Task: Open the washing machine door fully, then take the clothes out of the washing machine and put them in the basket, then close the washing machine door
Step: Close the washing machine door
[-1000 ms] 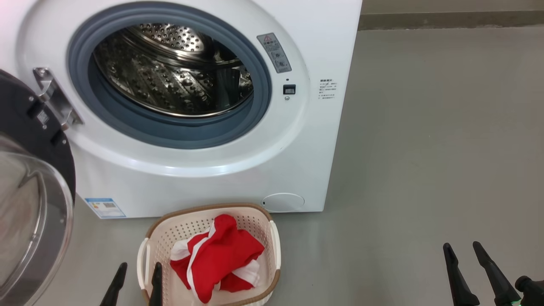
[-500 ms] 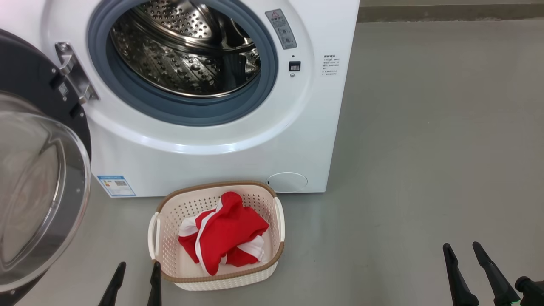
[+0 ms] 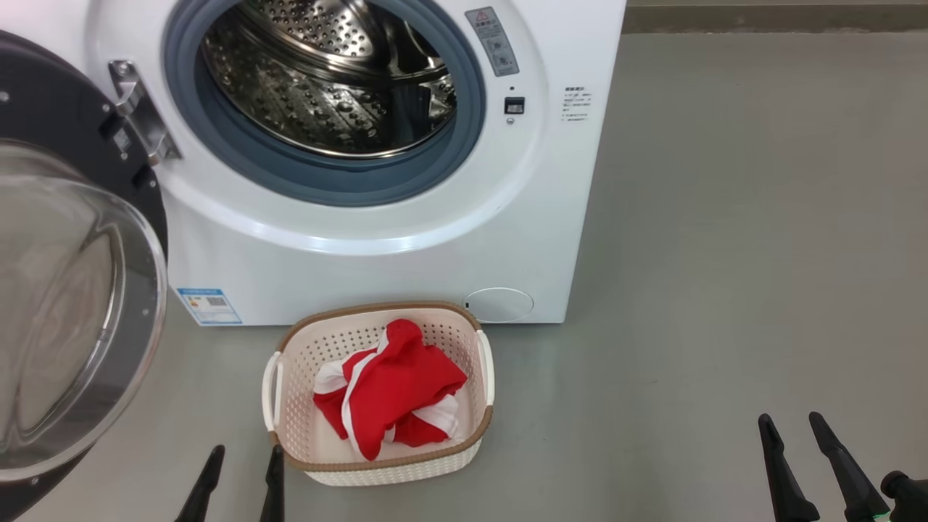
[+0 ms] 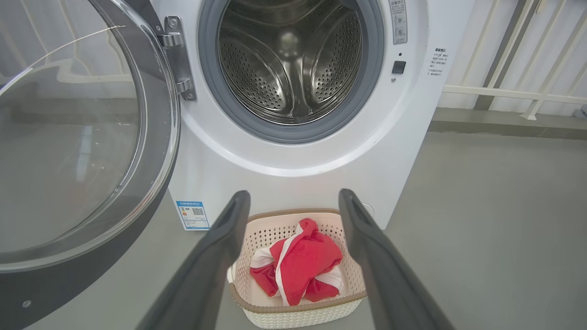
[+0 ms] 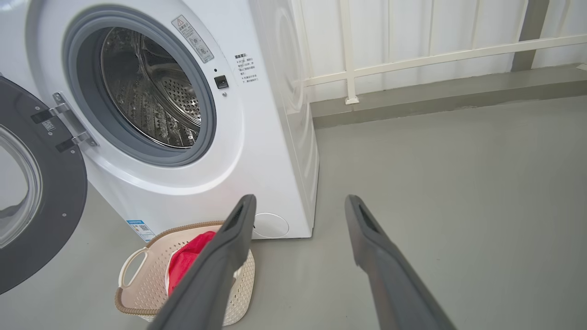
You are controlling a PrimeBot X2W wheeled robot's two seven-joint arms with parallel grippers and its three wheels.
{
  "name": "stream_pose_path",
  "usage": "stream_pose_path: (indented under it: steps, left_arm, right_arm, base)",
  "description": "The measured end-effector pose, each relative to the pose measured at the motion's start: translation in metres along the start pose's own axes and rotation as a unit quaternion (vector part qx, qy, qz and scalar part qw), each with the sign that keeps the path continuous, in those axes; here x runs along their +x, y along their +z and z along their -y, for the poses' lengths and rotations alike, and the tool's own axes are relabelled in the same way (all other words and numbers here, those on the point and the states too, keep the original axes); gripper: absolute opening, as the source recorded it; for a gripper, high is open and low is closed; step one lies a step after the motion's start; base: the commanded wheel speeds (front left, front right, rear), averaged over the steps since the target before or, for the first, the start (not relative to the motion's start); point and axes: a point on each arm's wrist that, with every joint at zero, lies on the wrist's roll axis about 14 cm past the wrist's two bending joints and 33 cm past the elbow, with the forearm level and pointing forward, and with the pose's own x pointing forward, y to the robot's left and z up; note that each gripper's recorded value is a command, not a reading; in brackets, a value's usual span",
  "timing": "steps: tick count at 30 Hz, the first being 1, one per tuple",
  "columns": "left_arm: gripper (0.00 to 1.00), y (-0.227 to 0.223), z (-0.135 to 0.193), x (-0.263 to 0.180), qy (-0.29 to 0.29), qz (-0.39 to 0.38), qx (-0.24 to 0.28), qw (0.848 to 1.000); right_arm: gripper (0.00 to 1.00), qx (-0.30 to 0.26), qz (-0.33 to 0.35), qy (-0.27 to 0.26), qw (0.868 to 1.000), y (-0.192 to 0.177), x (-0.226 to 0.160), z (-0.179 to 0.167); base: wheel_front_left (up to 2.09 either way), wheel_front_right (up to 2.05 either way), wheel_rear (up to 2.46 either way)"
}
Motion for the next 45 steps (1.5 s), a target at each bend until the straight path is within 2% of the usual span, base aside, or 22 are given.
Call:
stream_pose_path:
  steps: [10, 18, 27, 35, 45]
  left_arm:
    - [1.00, -0.005, -0.020, -0.013, 0.057, -0.007, -0.018, 0.998]
    - [1.00, -0.006, -0.049, -0.039, 0.122, -0.006, -0.024, 0.992]
    - [1.00, -0.005, -0.088, -0.082, 0.211, 0.003, -0.040, 0.977]
    - [1.00, 0.006, -0.120, -0.121, 0.298, 0.026, -0.055, 0.953]
    - [1.00, 0.010, -0.129, -0.135, 0.332, 0.033, -0.062, 0.941]
  right_arm:
    - [1.00, -0.005, -0.024, 0.048, 0.999, -0.013, 0.017, -0.028]
    - [1.00, -0.015, -0.056, 0.122, 0.991, -0.032, 0.035, -0.070]
    - [1.00, -0.022, -0.086, 0.224, 0.970, -0.052, 0.048, -0.136]
    - [1.00, -0.027, -0.094, 0.337, 0.936, -0.061, 0.058, -0.213]
    - [1.00, -0.026, -0.119, 0.376, 0.918, -0.077, 0.054, -0.237]
  base:
    - [0.00, 0.00, 0.00]
    - [0.00, 0.00, 0.00]
    - [0.00, 0.00, 0.00]
    - [0.00, 0.00, 0.00]
    - [0.00, 0.00, 0.00]
